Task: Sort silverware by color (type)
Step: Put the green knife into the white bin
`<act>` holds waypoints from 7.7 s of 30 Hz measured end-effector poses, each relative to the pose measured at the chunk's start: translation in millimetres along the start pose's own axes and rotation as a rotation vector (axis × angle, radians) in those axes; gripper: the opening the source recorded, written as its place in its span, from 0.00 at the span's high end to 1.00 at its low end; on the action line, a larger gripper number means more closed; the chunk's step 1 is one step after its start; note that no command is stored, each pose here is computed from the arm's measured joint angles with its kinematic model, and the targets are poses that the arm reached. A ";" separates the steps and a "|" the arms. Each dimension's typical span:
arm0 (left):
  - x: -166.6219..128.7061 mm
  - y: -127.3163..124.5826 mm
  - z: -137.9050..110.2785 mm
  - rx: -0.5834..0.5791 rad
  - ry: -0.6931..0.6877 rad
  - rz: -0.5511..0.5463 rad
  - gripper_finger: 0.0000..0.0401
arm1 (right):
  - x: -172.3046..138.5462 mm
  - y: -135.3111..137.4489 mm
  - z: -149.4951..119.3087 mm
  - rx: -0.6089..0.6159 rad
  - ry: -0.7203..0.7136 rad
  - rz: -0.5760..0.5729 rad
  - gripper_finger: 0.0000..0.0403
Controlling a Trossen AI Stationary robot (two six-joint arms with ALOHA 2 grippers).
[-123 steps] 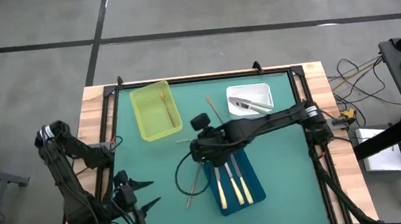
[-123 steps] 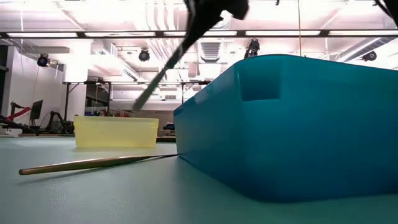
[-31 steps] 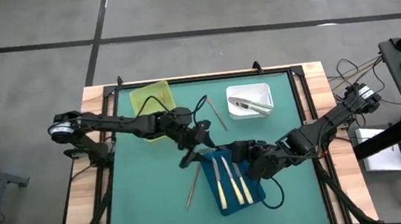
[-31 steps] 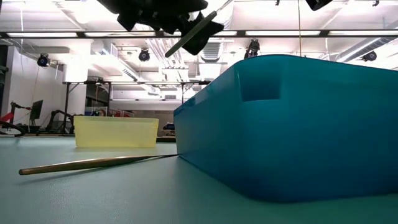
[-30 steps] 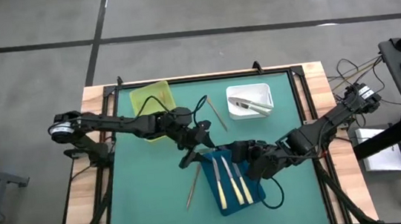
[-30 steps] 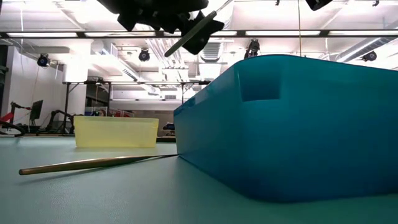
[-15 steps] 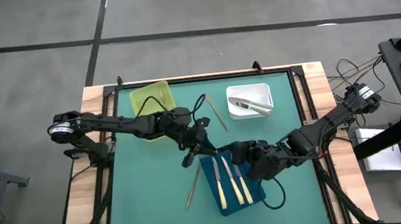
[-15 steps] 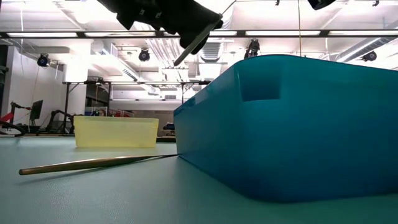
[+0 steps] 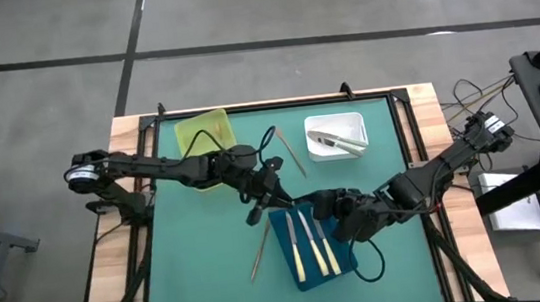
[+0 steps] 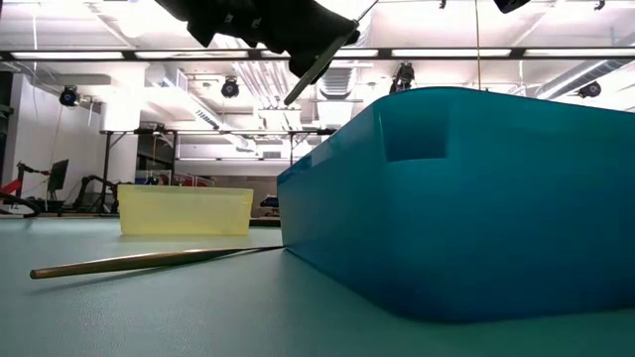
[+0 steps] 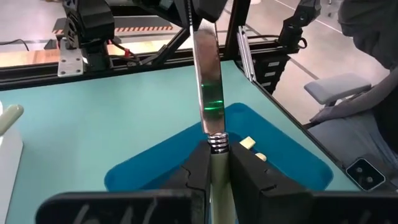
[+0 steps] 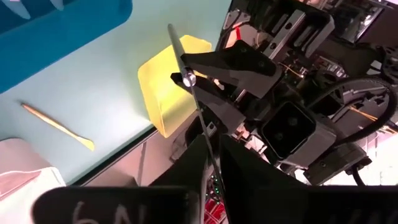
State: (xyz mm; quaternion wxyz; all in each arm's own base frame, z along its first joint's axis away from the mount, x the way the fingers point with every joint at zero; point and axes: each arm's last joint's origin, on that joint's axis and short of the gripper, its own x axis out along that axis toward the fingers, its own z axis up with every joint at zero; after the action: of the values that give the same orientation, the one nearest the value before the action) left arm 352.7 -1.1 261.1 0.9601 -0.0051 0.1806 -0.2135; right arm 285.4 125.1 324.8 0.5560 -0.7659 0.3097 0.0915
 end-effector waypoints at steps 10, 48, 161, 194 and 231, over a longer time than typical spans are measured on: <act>1.6 -3.5 7.8 -0.008 -0.065 0.000 0.97 | 0.4 -2.1 0.7 0.021 -0.013 -0.015 0.86; 0.7 -7.7 10.7 -0.221 -0.092 -0.134 0.97 | -19.1 -15.7 -20.5 0.227 0.114 -0.145 0.85; -17.7 -0.4 48.0 0.009 -0.462 0.497 0.90 | 10.0 16.6 -82.2 1.806 -0.453 -0.664 0.98; -61.7 4.6 42.4 0.046 -0.157 0.647 0.41 | 11.1 9.5 -125.5 1.808 0.240 -0.471 0.98; -175.0 -51.6 8.8 0.171 -0.341 0.920 0.44 | 106.0 84.5 -183.2 1.482 1.124 0.690 0.98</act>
State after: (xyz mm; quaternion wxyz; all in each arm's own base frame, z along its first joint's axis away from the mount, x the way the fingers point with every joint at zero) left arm 187.1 23.5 334.1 0.9676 0.1191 -0.0137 0.2221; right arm 283.1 -96.8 273.1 0.6095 -0.0245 0.7134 -0.3449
